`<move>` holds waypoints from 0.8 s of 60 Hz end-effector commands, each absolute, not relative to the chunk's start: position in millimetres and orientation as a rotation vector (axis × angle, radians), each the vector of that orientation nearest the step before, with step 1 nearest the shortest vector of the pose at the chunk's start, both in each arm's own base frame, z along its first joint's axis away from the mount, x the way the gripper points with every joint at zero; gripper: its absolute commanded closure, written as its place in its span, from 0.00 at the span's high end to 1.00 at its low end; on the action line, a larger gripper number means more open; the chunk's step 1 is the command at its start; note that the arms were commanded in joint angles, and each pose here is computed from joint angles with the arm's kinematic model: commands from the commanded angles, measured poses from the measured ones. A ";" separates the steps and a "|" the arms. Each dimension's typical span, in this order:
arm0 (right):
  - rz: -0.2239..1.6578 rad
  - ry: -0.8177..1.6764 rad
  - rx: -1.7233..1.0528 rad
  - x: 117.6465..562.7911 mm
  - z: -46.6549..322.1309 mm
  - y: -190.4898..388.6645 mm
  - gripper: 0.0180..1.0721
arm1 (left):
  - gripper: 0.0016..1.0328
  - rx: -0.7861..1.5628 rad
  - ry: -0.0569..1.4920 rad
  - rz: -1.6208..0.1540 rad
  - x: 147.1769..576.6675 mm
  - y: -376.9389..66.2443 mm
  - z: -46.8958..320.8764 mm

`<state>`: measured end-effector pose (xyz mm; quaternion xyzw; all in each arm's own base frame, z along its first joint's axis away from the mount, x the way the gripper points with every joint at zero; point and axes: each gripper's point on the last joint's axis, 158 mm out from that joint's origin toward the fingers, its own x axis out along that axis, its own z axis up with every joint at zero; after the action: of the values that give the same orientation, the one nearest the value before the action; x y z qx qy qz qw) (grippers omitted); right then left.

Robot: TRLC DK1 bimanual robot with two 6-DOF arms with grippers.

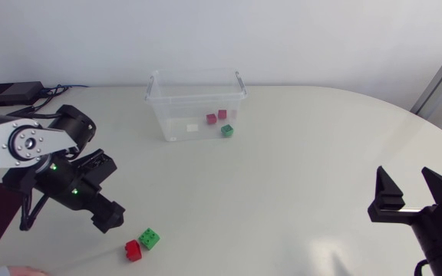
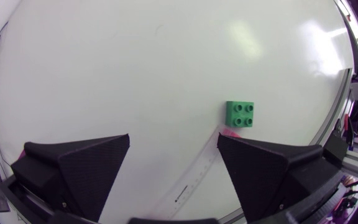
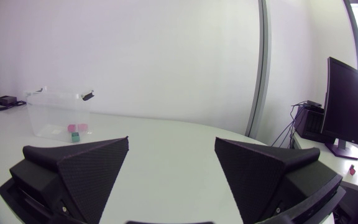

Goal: Place the duplo bricks in the container

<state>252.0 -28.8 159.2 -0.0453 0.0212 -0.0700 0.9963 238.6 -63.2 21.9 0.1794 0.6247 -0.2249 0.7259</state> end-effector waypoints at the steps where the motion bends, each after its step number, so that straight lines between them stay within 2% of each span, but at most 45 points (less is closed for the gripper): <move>1: -0.149 0.045 -0.083 252.4 153.0 -31.2 0.95 | 0.96 0.456 1.332 -0.572 225.7 -77.0 26.6; 11: -0.148 0.048 -0.083 252.5 151.9 -30.8 0.95 | 0.96 0.545 1.220 -0.659 212.7 -92.2 44.4; 20: -0.148 0.046 -0.083 252.5 152.6 -30.8 0.95 | 0.96 0.592 1.184 -0.736 195.5 -95.9 57.1; 30: -0.149 0.046 -0.083 252.4 152.6 -31.2 0.95 | 0.96 0.564 1.239 -0.792 175.1 -98.6 61.3; 48: -0.146 0.046 -0.083 252.5 152.6 -30.5 0.95 | 0.96 0.440 1.355 -0.743 160.7 -109.3 61.3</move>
<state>252.0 -28.8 159.1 -0.0453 0.0214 -0.0700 0.9963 162.8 -103.0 57.3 0.2157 0.5949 -0.3381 0.6965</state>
